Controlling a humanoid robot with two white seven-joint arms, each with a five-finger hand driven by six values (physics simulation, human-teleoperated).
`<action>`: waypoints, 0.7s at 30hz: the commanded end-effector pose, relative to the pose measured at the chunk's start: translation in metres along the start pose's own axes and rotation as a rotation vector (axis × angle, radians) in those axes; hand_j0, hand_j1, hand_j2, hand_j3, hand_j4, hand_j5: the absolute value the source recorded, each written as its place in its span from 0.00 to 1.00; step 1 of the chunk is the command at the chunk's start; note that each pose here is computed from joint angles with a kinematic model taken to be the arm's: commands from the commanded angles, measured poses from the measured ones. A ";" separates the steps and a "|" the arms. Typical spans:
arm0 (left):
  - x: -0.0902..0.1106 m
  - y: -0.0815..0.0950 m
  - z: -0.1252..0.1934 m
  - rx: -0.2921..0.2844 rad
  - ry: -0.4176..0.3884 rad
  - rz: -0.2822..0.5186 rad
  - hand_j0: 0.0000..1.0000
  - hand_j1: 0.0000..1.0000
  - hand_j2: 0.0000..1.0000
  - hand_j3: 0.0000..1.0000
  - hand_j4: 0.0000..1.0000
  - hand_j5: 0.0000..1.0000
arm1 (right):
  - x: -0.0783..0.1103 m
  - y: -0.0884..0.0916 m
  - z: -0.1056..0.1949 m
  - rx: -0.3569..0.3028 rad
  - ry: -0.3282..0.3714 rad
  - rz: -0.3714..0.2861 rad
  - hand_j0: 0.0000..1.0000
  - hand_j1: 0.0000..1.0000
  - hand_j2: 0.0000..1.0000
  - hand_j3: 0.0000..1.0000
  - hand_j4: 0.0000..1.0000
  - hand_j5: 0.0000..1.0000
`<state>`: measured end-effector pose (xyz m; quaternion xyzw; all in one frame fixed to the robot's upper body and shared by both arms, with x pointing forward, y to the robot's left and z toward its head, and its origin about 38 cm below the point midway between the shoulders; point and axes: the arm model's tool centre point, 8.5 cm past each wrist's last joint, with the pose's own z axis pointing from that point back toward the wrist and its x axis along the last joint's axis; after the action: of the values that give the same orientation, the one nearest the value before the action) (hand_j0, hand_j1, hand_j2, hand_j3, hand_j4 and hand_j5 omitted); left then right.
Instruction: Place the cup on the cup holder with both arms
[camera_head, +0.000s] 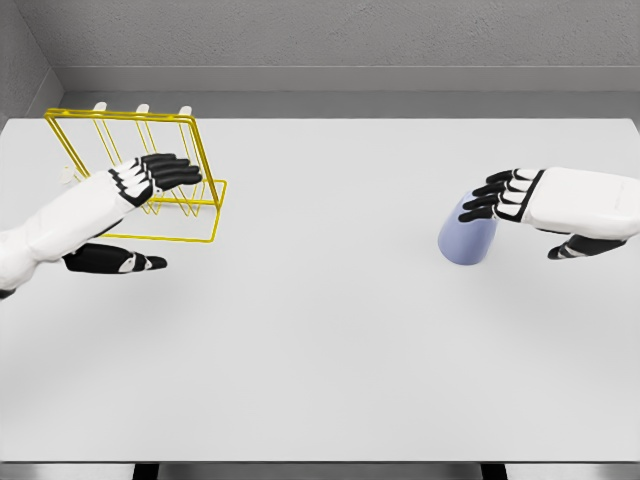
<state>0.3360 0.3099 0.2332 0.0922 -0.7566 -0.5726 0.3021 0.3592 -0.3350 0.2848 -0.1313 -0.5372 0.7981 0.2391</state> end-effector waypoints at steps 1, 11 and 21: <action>0.000 0.000 0.000 0.004 0.000 0.007 1.00 1.00 1.00 1.00 1.00 1.00 | 0.000 0.000 0.000 -0.003 -0.001 -0.008 1.00 1.00 1.00 1.00 1.00 1.00; 0.006 -0.033 -0.005 -0.036 -0.020 0.086 1.00 1.00 1.00 1.00 1.00 1.00 | -0.037 0.002 -0.031 -0.023 0.077 0.039 1.00 1.00 1.00 1.00 1.00 1.00; 0.020 -0.082 -0.008 -0.052 -0.041 0.383 1.00 1.00 1.00 1.00 1.00 1.00 | -0.075 0.031 -0.064 0.065 0.170 0.010 1.00 1.00 1.00 1.00 1.00 1.00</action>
<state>0.3121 0.2690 0.1737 -0.0396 -0.7515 -0.5480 0.3653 0.4378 -0.3313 0.2401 -0.1933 -0.4981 0.8014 0.2687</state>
